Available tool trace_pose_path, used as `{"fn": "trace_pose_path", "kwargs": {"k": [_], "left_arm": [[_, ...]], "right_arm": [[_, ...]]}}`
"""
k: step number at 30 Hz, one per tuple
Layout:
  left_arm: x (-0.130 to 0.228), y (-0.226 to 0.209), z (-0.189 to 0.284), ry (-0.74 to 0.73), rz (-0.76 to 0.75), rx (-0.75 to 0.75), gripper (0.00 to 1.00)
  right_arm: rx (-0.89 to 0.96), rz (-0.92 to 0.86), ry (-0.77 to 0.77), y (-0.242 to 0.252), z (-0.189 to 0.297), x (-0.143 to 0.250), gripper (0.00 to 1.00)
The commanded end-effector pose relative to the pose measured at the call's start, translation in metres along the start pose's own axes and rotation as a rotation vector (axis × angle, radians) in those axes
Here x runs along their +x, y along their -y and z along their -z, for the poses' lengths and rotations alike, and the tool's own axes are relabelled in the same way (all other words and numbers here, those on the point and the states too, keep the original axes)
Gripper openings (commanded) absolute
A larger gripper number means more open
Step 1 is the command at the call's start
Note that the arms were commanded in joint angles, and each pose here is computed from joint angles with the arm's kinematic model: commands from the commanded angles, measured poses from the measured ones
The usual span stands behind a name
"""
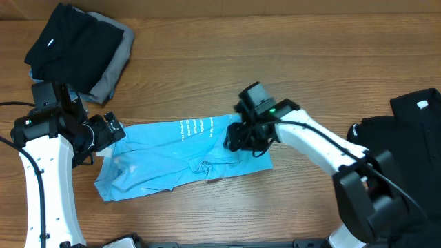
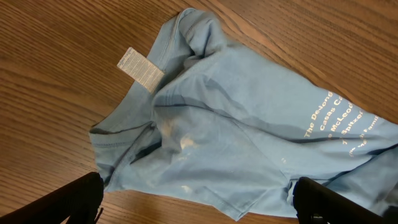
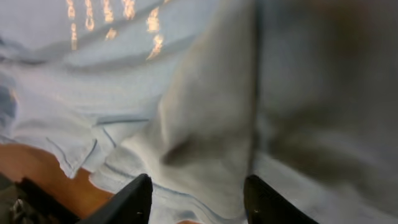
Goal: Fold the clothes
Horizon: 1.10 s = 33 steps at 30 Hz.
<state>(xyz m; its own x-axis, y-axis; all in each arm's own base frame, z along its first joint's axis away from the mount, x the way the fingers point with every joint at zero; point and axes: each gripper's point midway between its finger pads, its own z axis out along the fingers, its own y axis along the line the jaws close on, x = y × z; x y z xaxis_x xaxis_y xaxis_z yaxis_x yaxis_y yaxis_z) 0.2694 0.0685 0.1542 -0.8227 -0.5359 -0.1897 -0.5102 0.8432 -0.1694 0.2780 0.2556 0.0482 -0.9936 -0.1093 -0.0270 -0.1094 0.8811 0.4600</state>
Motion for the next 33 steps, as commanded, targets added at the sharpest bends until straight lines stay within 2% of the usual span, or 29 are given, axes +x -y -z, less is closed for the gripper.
{"fn": "trace_pose_path", "kwargs": {"k": [1,5,9,10,11,13,16,18,21,22,24,28,33], "left_arm": [[-0.003,0.000,0.001,0.005,-0.012,0.011,1.00],[-0.003,0.000,0.001,0.005,-0.011,0.011,1.00],[-0.003,0.000,0.001,0.005,-0.012,0.011,1.00],[-0.003,0.000,0.001,0.005,-0.011,0.011,1.00],[-0.003,0.000,0.001,0.004,-0.011,0.011,1.00],[-0.002,0.000,0.001,0.002,-0.011,0.010,1.00],[0.000,0.000,0.001,-0.004,-0.011,0.009,1.00],[0.001,-0.001,0.001,-0.009,-0.010,0.007,1.00],[0.000,-0.001,0.001,-0.008,-0.010,0.007,1.00],[0.000,0.000,0.001,-0.005,-0.011,0.008,1.00],[-0.002,0.000,0.001,0.003,-0.011,0.010,1.00],[-0.004,0.001,0.001,0.010,-0.012,0.012,1.00],[-0.004,0.000,0.001,0.009,-0.012,0.012,1.00]], "right_arm": [[-0.069,0.041,-0.021,-0.029,-0.008,0.011,0.49],[-0.128,0.096,0.010,-0.054,-0.012,0.009,0.31],[-0.338,0.208,0.082,-0.103,-0.002,-0.008,0.15],[-0.386,0.238,0.116,-0.115,0.003,-0.015,0.16],[-0.412,0.246,0.146,-0.121,0.007,-0.022,0.27],[-0.435,0.258,0.200,-0.125,0.016,-0.036,0.28],[-0.386,0.181,0.197,-0.101,0.028,-0.050,0.28],[-0.334,0.118,0.163,-0.074,0.035,-0.052,0.36],[-0.240,-0.024,0.077,-0.028,0.038,-0.041,0.40],[-0.145,-0.102,0.042,0.001,0.035,-0.031,0.43],[-0.081,-0.138,0.013,0.018,0.030,-0.020,0.47],[-0.058,-0.153,-0.032,0.029,0.011,0.001,0.48],[-0.153,-0.117,-0.050,0.011,-0.009,0.014,0.48]]}}
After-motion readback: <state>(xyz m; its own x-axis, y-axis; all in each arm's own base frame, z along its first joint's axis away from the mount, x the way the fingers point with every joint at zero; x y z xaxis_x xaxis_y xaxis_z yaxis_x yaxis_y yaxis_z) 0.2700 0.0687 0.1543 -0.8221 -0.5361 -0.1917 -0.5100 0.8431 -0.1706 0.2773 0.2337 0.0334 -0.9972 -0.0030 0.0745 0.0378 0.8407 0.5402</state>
